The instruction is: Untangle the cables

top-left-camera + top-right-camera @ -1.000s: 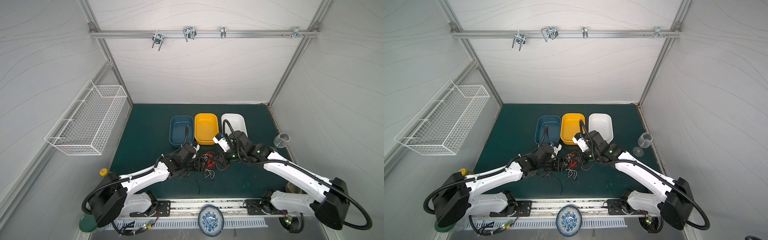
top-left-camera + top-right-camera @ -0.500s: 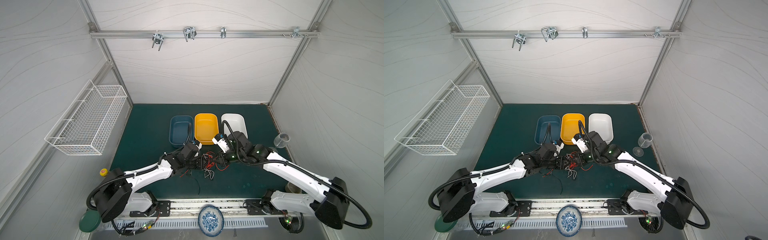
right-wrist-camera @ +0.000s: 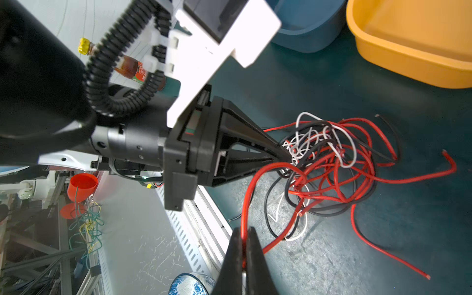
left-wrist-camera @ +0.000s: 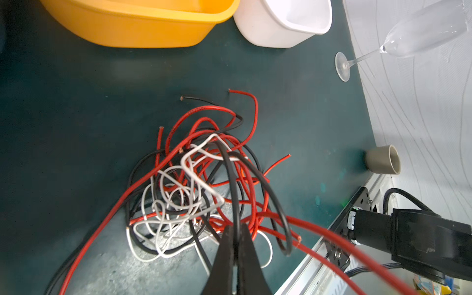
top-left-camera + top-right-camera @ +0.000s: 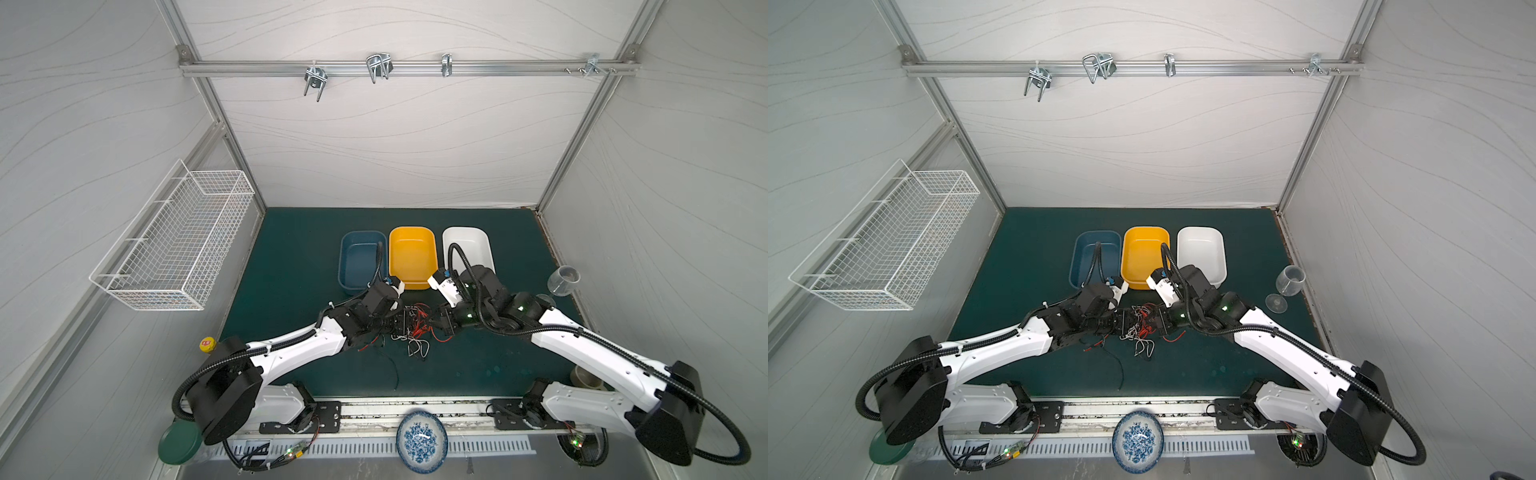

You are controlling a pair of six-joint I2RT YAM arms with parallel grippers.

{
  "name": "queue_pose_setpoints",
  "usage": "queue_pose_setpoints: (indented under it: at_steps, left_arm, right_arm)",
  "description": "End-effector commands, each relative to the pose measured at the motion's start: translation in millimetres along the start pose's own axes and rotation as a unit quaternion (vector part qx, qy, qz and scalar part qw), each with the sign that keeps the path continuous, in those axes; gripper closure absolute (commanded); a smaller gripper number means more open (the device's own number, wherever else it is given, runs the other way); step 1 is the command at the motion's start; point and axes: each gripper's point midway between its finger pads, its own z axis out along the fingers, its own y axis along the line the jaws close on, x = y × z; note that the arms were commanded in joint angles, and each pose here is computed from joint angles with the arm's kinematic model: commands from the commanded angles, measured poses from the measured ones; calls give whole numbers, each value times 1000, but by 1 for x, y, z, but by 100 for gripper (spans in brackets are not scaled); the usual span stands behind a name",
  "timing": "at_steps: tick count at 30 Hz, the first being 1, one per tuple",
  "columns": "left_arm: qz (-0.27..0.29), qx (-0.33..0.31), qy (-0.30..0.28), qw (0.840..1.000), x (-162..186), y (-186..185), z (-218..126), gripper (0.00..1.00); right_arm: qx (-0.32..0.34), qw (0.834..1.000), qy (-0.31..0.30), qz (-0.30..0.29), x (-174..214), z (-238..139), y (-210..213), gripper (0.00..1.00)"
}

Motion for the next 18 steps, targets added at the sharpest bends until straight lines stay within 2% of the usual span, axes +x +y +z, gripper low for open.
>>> queue_pose_setpoints:
  at_steps: [1, 8, 15, 18]
  left_arm:
    - [7, 13, -37, 999, -17, -13, -21, 100]
    - [4, 15, -63, 998, -23, -22, -65, 100]
    - [16, 26, -91, 995, -47, -49, -110, 100]
    - [23, 33, -102, 994, -60, -63, -129, 100]
  right_arm:
    - [19, 999, -33, 36, -4, -10, -15, 100]
    - [48, 987, -61, 137, 2, -17, -65, 100]
    - [66, 977, -63, 192, 11, -8, -98, 100]
    - [73, 976, -56, 196, 15, -2, -106, 100]
